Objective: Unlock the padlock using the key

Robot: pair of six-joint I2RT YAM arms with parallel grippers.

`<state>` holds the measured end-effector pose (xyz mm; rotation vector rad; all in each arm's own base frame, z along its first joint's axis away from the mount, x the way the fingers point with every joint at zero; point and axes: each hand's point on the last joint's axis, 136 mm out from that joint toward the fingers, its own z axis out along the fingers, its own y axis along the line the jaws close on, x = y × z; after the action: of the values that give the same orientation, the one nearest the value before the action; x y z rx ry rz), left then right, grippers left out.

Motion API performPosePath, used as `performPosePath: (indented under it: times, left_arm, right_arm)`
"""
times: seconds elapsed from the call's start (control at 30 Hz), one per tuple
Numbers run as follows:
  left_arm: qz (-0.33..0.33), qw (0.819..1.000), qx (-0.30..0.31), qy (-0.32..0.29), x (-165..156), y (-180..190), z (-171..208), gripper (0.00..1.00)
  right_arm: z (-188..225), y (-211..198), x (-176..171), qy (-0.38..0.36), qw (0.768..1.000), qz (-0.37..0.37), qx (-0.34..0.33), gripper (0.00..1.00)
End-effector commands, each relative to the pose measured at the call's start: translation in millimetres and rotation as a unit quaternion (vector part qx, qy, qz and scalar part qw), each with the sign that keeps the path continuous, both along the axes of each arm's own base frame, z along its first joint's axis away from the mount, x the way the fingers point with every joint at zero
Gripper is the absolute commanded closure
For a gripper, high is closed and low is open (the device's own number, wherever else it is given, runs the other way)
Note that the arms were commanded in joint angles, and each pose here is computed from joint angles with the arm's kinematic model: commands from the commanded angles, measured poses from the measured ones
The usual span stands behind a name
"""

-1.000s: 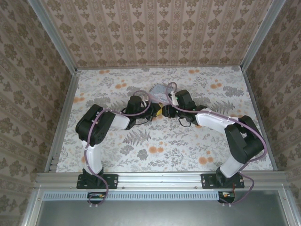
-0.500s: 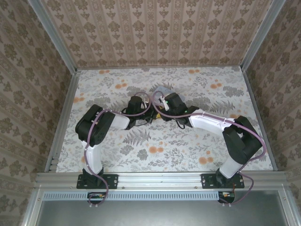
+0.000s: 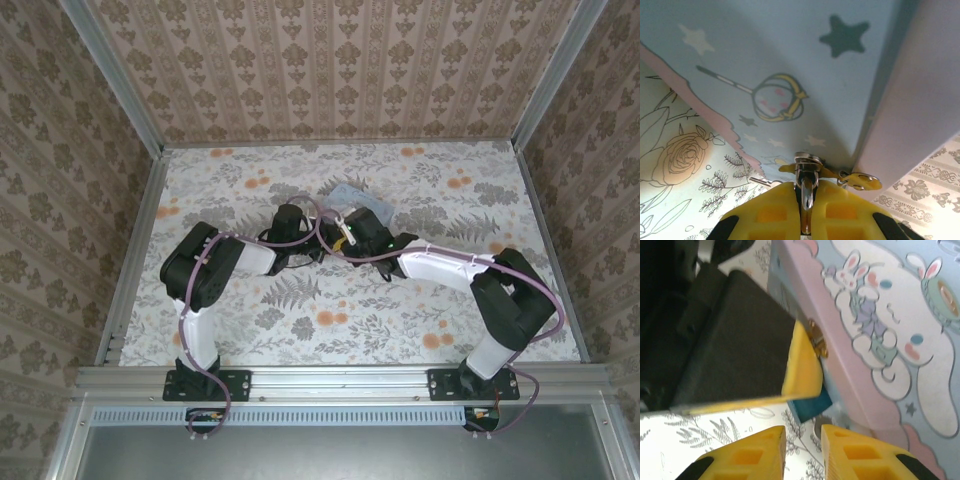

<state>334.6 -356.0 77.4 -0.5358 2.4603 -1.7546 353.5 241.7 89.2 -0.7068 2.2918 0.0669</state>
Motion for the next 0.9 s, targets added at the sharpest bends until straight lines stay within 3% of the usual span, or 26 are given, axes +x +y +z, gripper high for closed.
performPosePath:
  times: [0.0,0.23,0.87]
  left_arm:
    - [-0.017,0.999,-0.019,-0.025,-3,-2,23,1.0]
    - [-0.017,0.999,-0.018,-0.025,-3,-2,22,1.0]
    - [-0.017,0.999,-0.016,-0.027,-4,-1,24,1.0]
  right_arm:
    - [11,-2,-6,-0.016,1.0,0.001,0.01,0.73]
    - [2,-5,-6,-0.013,1.0,-0.004,-0.001,0.73]
    - [-11,-5,16,-0.06,0.992,-0.005,-0.111,0.76]
